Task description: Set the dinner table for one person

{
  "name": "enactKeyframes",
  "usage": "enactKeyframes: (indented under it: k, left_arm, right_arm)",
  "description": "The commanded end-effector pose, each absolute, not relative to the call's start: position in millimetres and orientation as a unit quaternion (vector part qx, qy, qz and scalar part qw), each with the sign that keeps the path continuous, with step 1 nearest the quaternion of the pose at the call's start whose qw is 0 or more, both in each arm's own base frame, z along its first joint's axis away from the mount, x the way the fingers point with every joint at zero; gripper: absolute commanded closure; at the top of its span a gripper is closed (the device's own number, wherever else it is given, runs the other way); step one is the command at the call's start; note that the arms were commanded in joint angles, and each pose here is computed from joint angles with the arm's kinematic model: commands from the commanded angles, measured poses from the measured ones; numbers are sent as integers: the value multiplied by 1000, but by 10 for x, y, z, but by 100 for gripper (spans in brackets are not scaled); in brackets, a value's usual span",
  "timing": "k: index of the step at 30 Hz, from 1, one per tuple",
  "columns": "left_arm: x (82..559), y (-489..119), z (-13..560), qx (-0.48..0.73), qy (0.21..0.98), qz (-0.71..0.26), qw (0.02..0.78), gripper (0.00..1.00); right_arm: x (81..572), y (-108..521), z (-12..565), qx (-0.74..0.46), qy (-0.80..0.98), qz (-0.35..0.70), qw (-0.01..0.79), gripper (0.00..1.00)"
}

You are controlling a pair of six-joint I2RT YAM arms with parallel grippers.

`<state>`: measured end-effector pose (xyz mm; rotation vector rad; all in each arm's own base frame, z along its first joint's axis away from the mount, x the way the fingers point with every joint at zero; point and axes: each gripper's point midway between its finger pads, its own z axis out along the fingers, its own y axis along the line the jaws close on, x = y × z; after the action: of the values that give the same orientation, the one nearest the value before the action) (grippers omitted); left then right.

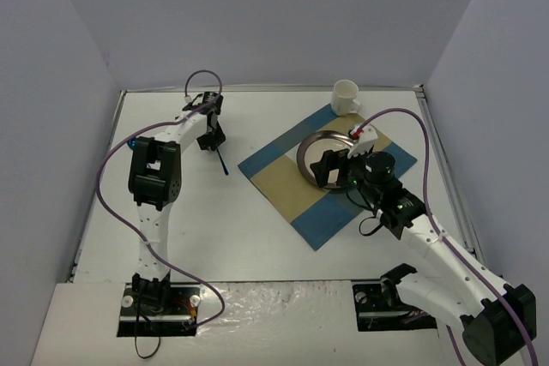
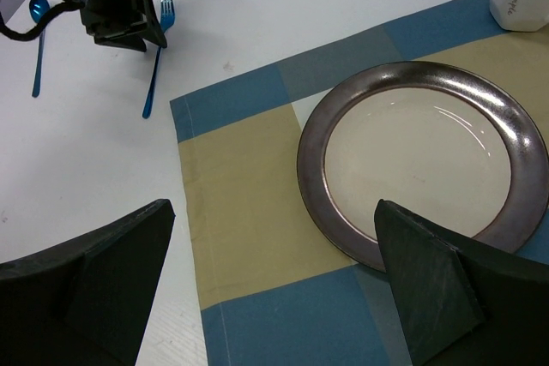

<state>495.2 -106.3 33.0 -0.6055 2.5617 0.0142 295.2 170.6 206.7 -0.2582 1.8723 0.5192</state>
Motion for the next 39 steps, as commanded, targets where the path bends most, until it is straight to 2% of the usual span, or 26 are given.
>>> enactKeyframes:
  k: [1,7,12,17,25,31,39]
  left_arm:
    - [5087,-1127,502,-232,933,-5,275,76]
    - [5002,-1068,408,-238,936,15,258,100]
    - [4861,-1092,516,-249,935,3,253,100]
    - [4560,-1206,974,-260,928,-16,266,100]
    - [3936,-1762,1487,-284,908,-64,300,100]
    - [3516,-2538,1514,-292,902,-118,296,100]
    - [3344,-3248,1256,-304,901,-134,280,100]
  right_arm:
    - [2957,1751,2282,-118,768,231,585,0]
    - [2932,1728,2310,-118,767,230,588,0]
    - [2905,1716,2382,-118,762,232,593,0]
    - [2865,1698,2437,-116,758,235,597,0]
    - [2788,1658,2565,-107,748,243,609,0]
    - [2694,1576,2766,-95,734,246,626,0]
    - [2569,1331,2892,-59,731,221,644,0]
